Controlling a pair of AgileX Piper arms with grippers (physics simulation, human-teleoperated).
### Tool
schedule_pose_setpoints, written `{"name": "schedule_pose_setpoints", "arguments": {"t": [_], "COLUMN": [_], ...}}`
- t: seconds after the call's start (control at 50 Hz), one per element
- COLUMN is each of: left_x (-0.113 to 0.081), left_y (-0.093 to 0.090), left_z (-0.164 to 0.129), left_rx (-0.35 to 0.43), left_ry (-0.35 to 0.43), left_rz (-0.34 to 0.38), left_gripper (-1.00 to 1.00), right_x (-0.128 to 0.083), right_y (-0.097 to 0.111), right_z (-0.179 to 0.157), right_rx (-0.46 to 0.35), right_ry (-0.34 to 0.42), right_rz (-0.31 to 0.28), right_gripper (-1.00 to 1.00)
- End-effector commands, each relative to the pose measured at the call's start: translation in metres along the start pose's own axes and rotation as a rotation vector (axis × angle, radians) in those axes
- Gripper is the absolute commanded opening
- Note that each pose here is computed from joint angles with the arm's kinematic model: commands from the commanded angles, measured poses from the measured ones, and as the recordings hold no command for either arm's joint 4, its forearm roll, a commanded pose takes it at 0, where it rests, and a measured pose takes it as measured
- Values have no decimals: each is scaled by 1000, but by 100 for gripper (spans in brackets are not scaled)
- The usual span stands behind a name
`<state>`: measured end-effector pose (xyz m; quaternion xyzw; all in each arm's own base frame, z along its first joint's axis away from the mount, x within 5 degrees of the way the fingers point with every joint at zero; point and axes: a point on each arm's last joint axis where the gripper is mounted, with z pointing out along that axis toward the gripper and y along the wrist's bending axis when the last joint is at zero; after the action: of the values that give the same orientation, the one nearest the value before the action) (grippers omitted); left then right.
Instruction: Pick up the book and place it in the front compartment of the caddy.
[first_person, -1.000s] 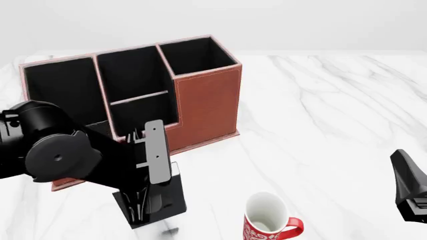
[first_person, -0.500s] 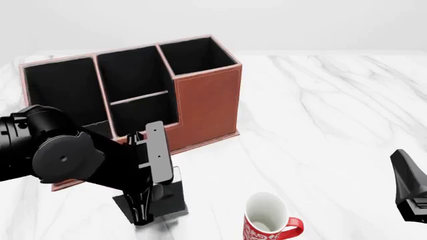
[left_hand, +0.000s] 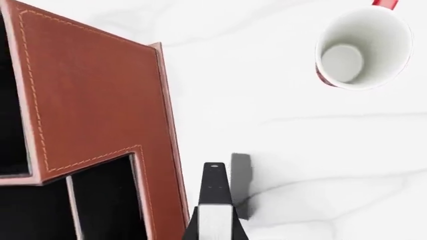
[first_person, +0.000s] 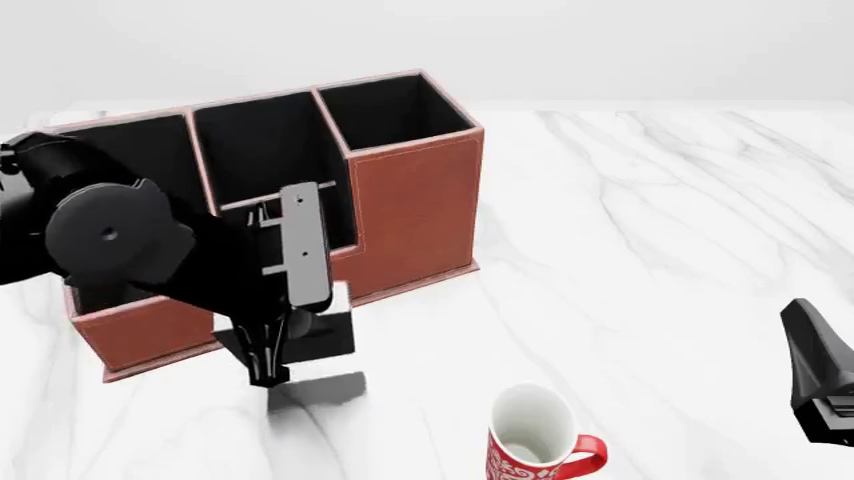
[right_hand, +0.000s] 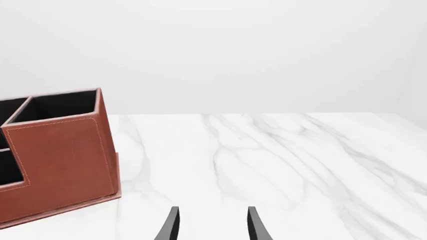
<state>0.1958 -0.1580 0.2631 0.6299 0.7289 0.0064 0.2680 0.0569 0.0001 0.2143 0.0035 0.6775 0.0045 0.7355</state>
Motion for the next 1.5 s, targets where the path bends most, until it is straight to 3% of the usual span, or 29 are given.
{"name": "schedule_pose_setpoints", "arguments": {"t": [0.02,0.52,0.54,1.02,1.14,1.28,1.5], "left_x": [-8,-20,-31,-23,-22,-4,-4], "left_y": [31,87,92,143,149,157,165], "left_z": [-26,-72,-80,-62,-61,-56,-49], "left_rx": [-71,-191,-209,-275,-278,-302,-306], "left_ry": [-11,-21,-50,-4,1,37,39], "left_rz": [52,62,49,46,38,73,59], "left_gripper": [-100,-100,-100,-100,-100,-100,-100], "right_x": [0,0,0,0,0,0,0], "right_y": [0,0,0,0,0,0,0], "right_z": [0,0,0,0,0,0,0], "right_rx": [0,0,0,0,0,0,0], "right_ry": [-1,-1,-1,-1,-1,-1,-1], "right_rz": [-2,-2,-2,-2,-2,-2,-2], "right_gripper": [100,100,100,100,100,100,100]}}
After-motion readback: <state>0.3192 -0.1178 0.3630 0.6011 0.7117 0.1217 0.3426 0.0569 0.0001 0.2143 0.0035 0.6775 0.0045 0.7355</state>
